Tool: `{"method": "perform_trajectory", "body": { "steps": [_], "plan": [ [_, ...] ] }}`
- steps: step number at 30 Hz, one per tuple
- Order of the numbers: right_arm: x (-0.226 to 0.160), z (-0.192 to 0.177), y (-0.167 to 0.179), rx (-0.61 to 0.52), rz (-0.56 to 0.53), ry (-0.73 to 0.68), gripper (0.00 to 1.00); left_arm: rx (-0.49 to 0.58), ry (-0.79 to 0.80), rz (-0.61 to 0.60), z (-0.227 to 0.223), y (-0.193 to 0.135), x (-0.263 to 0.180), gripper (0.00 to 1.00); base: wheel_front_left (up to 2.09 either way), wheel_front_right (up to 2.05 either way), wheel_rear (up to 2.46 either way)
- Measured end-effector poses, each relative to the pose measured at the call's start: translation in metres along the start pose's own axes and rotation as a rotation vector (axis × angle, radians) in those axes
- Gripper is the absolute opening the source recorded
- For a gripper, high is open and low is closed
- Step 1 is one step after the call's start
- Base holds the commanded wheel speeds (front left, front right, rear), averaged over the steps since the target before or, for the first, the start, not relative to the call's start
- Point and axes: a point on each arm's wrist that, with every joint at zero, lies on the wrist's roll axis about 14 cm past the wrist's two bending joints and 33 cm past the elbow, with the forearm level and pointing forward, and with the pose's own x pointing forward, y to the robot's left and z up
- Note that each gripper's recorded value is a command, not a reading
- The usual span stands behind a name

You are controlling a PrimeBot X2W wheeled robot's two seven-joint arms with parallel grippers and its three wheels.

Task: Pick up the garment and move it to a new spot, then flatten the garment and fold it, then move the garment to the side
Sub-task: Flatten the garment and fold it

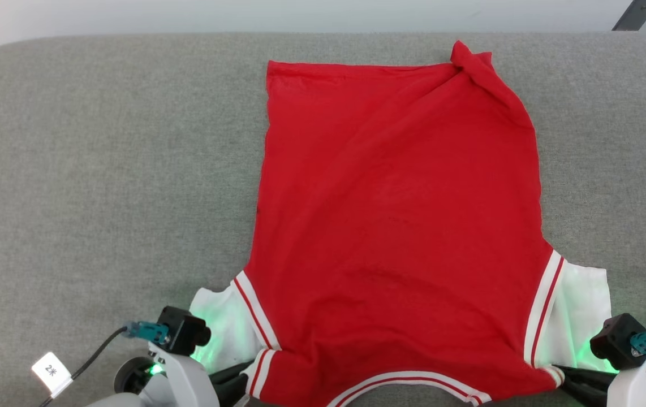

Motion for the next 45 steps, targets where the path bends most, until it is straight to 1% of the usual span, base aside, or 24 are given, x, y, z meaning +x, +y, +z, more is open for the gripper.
{"method": "perform_trajectory", "body": {
  "steps": [2, 4, 8, 10, 13, 18, 20, 23, 27, 30, 33, 35, 38, 39, 40, 41, 42, 45],
  "plan": [
    [-0.002, 0.002, 0.002, -0.015, 0.004, 0.0, 1.0, -0.005, -0.017, -0.003, 0.002, 0.0, 0.002, 0.0, 0.0, 0.0, 0.0],
    [-0.008, 0.012, 0.001, -0.005, 0.005, -0.026, 1.0, -0.007, -0.024, -0.006, 0.002, -0.001, 0.002, 0.0, 0.0, 0.0, 0.0],
    [-0.031, 0.049, -0.014, -0.012, -0.02, -0.094, 1.0, 0.0, -0.044, -0.01, 0.004, -0.003, 0.003, 0.0, 0.0, 0.0, 0.0],
    [-0.043, 0.069, -0.029, -0.029, -0.054, -0.124, 1.0, 0.011, -0.047, -0.012, 0.004, -0.005, 0.003, 0.0, 0.0, 0.0, 0.0],
    [-0.056, 0.109, -0.059, -0.08, -0.136, -0.176, 1.0, 0.024, -0.06, -0.031, 0.009, -0.011, 0.008, 0.0, 0.0, 0.0, 0.0],
    [-0.053, 0.18, -0.111, -0.115, -0.276, -0.288, 1.0, 0.043, -0.08, -0.052, 0.018, -0.016, 0.017, 0.0, 0.0, 0.0, 0.0],
    [-0.042, 0.203, -0.129, -0.119, -0.321, -0.305, 1.0, 0.049, -0.085, -0.063, 0.022, -0.017, 0.022, 0.0, 0.0, 0.0, 0.0],
    [-0.017, 0.224, -0.148, -0.12, -0.357, -0.274, 1.0, 0.056, -0.092, -0.072, 0.027, -0.016, 0.03, 0.0, 0.0, 0.0, 0.0],
    [0.018, 0.239, -0.173, -0.098, -0.393, -0.192, 1.0, 0.052, -0.101, -0.076, 0.03, -0.013, 0.038, 0.0, 0.0, 0.0, 0.0],
    [0.054, 0.239, -0.172, -0.074, -0.35, -0.121, 1.0, 0.042, -0.112, -0.077, 0.031, -0.01, 0.043, 0.0, 0.0, 0.0, 0.0],
    [0.089, 0.227, -0.166, -0.063, -0.296, -0.022, 1.0, 0.03, -0.119, -0.075, 0.03, -0.006, 0.047, 0.0, 0.0, 0.0, 0.0],
    [0.106, 0.218, -0.167, -0.075, -0.283, 0.035, 1.0, 0.025, -0.122, -0.072, 0.029, -0.004, 0.048, 0.0, 0.0, 0.0, 0.0],
    [0.124, 0.219, -0.17, -0.11, -0.284, 0.062, 1.0, 0.012, -0.125, -0.068, 0.027, -0.001, 0.05, 0.0, 0.0, 0.0, 0.0],
    [0.129, 0.219, -0.172, -0.111, -0.285, 0.064, 0.79, 0.008, -0.128, -0.066, 0.026, 0.0, 0.05, 0.0, 0.0, 0.0, 0.0],
    [0.133, 0.219, -0.174, -0.104, -0.285, 0.07, 0.48, 0.005, -0.133, -0.062, 0.027, 0.001, 0.05, 0.0, 0.0, 0.0, 0.0],
    [0.137, 0.218, -0.174, -0.093, -0.278, 0.072, 0.27, 0.003, -0.137, -0.059, 0.027, 0.002, 0.049, 0.0, 0.0, 0.0, 0.0],
    [0.141, 0.218, -0.173, -0.08, -0.267, 0.071, 0.0, 0.003, -0.142, -0.057, 0.027, 0.002, 0.049, 0.0, 0.0, 0.0, 0.0],
    [0.145, 0.22, -0.167, -0.059, -0.242, 0.054, 0.0, 0.001, -0.15, -0.053, 0.028, 0.003, 0.047, 0.0, 0.0, 0.0, 0.0]
  ]
}}
